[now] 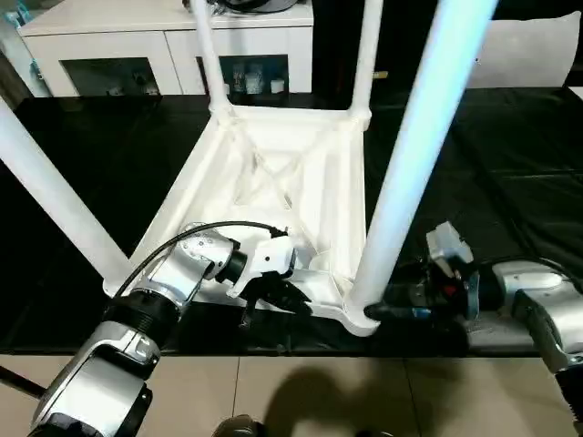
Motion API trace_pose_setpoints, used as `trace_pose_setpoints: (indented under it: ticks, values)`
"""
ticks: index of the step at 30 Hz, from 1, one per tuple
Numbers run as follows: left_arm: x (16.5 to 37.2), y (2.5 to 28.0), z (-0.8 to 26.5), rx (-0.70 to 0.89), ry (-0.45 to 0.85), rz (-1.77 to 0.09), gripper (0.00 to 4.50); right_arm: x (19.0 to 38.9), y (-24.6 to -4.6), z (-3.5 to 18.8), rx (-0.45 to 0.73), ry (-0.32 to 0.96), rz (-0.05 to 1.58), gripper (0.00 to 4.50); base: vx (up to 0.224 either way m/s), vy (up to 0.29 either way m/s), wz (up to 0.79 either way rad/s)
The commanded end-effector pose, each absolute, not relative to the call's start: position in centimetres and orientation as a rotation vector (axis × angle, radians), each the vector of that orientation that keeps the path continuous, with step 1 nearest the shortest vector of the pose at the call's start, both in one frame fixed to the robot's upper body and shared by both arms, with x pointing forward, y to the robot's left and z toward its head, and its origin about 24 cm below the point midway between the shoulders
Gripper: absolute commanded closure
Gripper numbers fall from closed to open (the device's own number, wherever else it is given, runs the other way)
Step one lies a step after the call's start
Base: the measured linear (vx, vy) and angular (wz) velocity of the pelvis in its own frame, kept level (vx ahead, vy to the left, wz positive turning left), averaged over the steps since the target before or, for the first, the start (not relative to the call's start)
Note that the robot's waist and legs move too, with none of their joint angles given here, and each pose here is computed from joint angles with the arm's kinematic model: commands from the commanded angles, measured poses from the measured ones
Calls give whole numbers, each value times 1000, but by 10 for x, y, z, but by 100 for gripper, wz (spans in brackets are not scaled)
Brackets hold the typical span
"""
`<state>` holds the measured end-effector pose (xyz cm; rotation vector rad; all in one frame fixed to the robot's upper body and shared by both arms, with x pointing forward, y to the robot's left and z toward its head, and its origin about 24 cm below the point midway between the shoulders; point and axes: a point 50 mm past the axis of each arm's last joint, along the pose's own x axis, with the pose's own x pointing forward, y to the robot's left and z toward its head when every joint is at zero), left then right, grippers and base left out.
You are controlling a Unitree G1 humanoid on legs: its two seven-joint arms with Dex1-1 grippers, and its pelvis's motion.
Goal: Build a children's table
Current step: Rotate leg to tighten
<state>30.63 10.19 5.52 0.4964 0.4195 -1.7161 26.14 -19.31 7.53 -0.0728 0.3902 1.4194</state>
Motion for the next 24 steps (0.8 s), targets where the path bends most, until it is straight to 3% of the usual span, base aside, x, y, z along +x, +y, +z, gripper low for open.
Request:
trace_pose_setpoints:
  ticks: [1, 11, 17, 24]
  values:
    - [305, 90, 68, 539, 348, -1809, 450, 264, -191, 78, -95, 380, 1450, 165, 0, 0, 0]
    - [309, 92, 68, 533, 360, -1776, 450, 263, -188, 76, -62, 405, 1504, 245, 0, 0, 0]
    - [314, 87, 69, 467, 365, -1678, 450, 255, -179, 76, 53, 366, 1490, 251, 0, 0, 0]
    - [322, 66, 72, 412, 349, -1540, 450, 269, -165, 66, 34, 373, 1194, 251, 0, 0, 0]
